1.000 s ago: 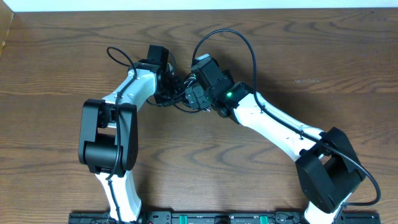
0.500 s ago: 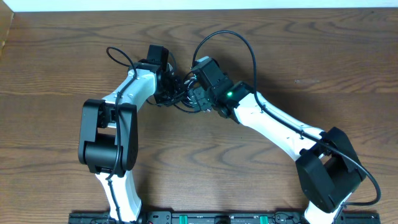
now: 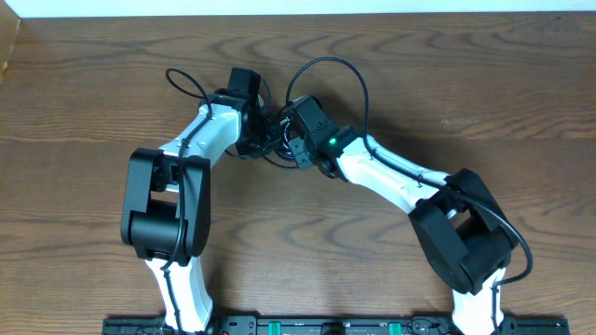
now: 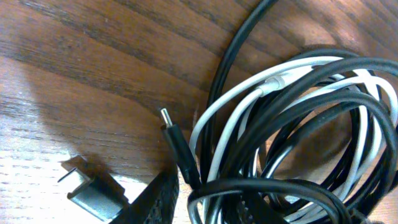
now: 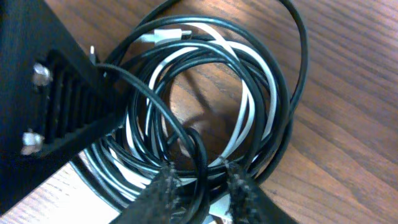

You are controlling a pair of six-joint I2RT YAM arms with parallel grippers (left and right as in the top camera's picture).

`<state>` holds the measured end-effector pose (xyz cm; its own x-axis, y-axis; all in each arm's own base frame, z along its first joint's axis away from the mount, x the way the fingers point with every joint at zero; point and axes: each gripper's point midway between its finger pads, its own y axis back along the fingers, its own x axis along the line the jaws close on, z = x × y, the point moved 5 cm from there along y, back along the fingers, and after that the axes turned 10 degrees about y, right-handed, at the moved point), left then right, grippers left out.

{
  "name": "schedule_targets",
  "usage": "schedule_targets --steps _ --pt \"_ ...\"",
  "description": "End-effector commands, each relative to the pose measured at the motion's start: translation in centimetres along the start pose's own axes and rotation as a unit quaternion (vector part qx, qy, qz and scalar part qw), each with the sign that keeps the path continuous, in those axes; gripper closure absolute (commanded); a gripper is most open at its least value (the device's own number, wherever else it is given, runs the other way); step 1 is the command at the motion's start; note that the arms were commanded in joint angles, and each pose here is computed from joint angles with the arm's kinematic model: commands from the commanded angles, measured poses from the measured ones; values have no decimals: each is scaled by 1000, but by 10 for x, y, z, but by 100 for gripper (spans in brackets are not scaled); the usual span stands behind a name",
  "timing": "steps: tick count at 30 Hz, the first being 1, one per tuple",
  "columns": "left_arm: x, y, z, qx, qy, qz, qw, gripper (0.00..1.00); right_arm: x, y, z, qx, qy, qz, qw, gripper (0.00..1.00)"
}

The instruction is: Untangle cables

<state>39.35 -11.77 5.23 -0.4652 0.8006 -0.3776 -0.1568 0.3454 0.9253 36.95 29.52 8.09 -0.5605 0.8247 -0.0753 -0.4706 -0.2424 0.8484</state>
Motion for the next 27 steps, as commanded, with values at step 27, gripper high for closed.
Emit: schedule_targets --steps 27 --pt "5 -7 -9 31 20 1 999 65 14 8 12 -26 -26 53 998 99"
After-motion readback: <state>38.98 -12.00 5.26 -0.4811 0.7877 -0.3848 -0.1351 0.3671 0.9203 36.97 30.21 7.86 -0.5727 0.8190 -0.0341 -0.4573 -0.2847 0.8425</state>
